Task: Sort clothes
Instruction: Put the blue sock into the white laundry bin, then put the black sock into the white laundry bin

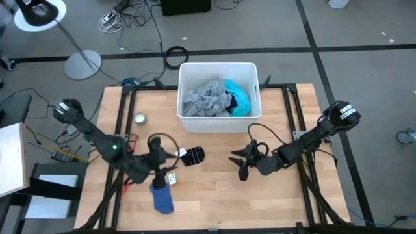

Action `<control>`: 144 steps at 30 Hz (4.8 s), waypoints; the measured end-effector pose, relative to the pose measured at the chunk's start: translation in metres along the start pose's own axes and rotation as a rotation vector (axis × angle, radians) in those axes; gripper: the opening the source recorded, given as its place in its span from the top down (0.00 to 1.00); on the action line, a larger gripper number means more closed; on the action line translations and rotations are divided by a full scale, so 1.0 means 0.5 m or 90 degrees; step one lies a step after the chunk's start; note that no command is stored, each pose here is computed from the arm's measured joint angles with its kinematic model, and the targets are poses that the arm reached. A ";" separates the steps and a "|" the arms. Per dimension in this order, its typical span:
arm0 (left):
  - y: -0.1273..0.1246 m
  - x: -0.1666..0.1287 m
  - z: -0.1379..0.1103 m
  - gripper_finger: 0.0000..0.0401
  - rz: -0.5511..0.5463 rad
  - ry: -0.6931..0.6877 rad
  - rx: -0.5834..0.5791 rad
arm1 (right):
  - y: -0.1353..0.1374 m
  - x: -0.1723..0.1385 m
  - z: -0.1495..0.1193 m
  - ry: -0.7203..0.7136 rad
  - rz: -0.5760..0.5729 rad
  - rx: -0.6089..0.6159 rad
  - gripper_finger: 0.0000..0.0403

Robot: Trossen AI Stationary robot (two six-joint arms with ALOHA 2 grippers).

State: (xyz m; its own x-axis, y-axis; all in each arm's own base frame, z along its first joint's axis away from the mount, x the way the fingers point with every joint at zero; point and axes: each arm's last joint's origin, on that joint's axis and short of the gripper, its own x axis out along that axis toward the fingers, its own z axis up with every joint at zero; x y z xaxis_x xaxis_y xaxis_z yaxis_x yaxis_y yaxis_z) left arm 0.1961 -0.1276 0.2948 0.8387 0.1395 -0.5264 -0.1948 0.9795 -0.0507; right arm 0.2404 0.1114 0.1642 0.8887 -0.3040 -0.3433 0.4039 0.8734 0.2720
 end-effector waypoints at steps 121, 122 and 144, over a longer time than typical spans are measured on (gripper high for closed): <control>0.316 -0.084 -0.043 0.67 -0.009 -0.205 -0.050 | 0.045 0.181 0.061 -0.012 0.112 -0.194 0.65; 0.314 -0.083 -0.056 0.67 -0.013 -0.206 -0.057 | 0.050 0.202 0.061 -0.010 0.111 -0.202 0.65; 0.315 0.022 -0.238 0.67 -0.049 -0.254 -0.154 | 0.041 0.464 -0.062 0.086 0.102 -0.159 0.95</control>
State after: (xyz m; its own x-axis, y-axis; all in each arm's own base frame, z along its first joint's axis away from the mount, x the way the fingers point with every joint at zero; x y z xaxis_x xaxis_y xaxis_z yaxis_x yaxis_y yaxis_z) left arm 0.1141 0.0111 0.1800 0.9761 0.1583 -0.1488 -0.1969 0.9342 -0.2976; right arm 0.4482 0.0705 0.0621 0.8931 -0.1172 -0.4344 0.1808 0.9776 0.1081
